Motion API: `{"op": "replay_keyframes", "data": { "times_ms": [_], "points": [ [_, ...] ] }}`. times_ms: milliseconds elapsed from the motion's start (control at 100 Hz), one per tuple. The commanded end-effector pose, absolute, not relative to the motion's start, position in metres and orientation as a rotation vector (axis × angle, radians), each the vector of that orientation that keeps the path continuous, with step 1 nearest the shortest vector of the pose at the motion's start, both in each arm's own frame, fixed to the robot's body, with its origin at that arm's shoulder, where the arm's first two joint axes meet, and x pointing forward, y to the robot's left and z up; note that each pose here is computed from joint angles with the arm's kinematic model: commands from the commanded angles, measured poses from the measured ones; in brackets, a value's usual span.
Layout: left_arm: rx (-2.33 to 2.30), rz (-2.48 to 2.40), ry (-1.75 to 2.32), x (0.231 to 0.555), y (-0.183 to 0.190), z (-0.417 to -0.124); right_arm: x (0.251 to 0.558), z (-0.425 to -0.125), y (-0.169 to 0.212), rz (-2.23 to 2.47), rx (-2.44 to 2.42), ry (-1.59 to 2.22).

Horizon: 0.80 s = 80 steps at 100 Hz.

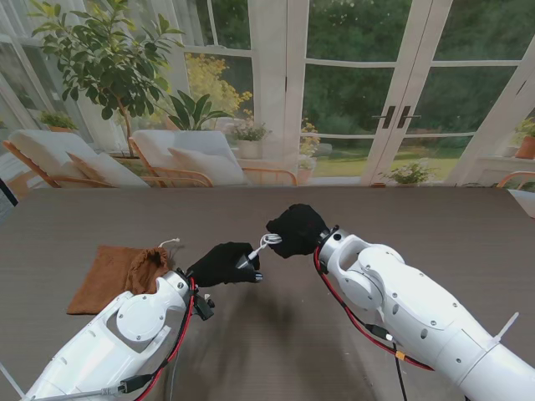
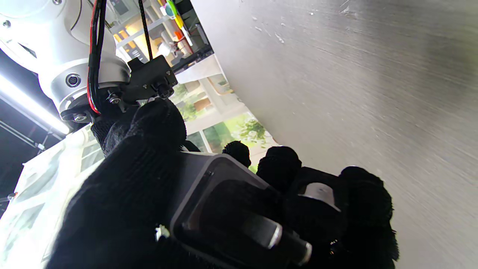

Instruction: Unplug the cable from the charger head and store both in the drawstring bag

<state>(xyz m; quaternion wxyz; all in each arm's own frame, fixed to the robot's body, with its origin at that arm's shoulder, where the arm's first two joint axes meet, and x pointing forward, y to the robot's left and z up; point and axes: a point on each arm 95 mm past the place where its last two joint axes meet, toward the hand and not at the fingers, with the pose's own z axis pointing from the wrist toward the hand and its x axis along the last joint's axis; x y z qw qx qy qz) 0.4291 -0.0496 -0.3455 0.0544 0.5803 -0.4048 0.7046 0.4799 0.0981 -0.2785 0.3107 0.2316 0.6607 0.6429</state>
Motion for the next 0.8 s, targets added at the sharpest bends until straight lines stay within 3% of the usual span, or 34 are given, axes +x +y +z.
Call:
{"op": "replay_keyframes", "data": {
  "times_ms": [0, 430, 790],
  "points": [
    [1.757, 2.112, -1.247, 0.427, -0.052, -0.346, 0.48, -0.284, 0.1, 1.716, 0.654, 1.735],
    [1.792, 2.066, -1.27, 0.424, -0.052, -0.35, 0.479, -0.301, 0.099, 1.794, 1.118, 1.52],
    [1.801, 2.056, -1.268, 0.424, -0.051, -0.349, 0.487, -0.294, 0.093, 1.709, 0.884, 1.717]
  ]
}}
